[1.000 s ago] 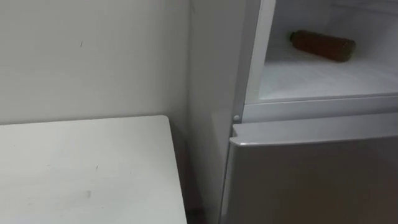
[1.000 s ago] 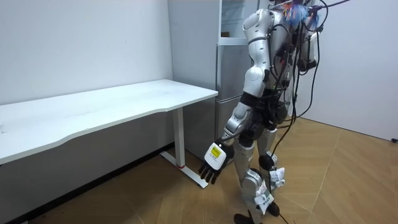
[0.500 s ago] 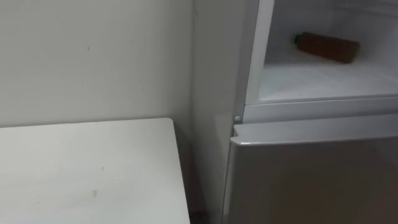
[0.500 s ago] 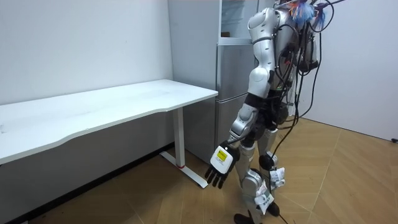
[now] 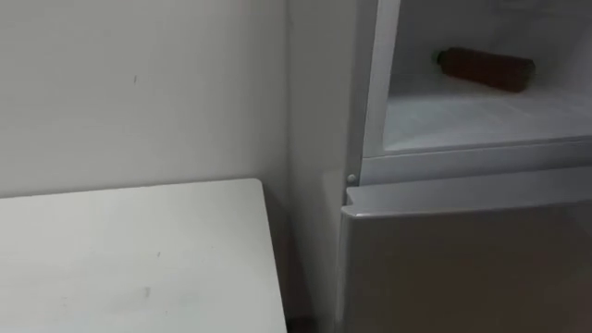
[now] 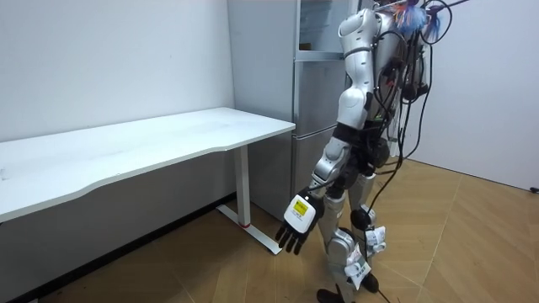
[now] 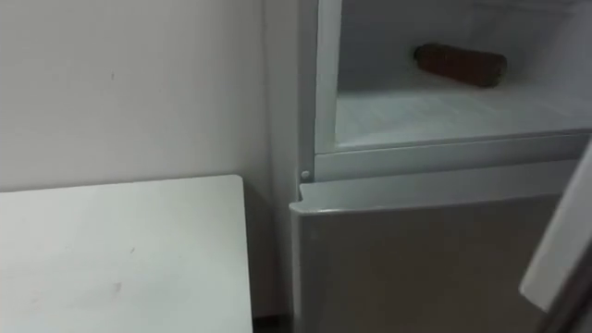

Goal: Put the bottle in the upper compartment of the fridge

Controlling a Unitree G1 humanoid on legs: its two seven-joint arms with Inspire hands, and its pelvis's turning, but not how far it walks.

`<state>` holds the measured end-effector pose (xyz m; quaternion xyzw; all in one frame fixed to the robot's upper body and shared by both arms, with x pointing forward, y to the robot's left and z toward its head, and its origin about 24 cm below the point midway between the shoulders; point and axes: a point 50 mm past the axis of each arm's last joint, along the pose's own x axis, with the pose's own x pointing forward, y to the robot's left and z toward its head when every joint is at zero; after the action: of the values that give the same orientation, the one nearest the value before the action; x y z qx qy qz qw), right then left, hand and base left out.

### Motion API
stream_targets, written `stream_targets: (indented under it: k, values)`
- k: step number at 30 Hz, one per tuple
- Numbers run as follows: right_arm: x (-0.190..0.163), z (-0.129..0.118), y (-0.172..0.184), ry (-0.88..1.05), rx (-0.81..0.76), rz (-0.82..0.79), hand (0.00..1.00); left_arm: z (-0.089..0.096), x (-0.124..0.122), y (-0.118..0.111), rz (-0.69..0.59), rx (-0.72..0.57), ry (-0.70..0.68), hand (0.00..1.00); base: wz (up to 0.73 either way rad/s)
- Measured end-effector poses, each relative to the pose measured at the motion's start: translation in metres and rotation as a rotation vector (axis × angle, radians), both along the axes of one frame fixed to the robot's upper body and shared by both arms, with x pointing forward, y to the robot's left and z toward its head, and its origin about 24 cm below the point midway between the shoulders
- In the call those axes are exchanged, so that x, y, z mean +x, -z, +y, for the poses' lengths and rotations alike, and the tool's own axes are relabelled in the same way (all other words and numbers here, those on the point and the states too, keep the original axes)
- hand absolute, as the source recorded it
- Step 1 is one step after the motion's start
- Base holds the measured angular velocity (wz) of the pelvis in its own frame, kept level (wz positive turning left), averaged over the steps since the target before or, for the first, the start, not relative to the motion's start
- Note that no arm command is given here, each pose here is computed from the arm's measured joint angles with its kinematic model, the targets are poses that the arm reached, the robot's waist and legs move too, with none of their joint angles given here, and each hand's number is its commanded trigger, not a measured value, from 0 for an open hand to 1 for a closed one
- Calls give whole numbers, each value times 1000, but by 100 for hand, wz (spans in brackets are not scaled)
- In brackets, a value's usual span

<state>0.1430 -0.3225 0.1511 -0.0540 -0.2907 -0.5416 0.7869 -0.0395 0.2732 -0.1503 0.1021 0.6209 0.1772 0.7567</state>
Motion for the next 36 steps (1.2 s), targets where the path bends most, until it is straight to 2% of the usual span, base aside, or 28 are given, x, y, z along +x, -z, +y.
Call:
stream_targets:
  k: [7,26,36]
  values:
    - [9,10,2,-71,-37,35,0,-1,0,0,1,0,14,0,1]
    - [37,53,23,-444,-54,168,0,-11,19,5,5,-37,115,0,2]
    - [40,58,26,-515,-63,211,0,-12,23,6,7,-76,125,0,0]
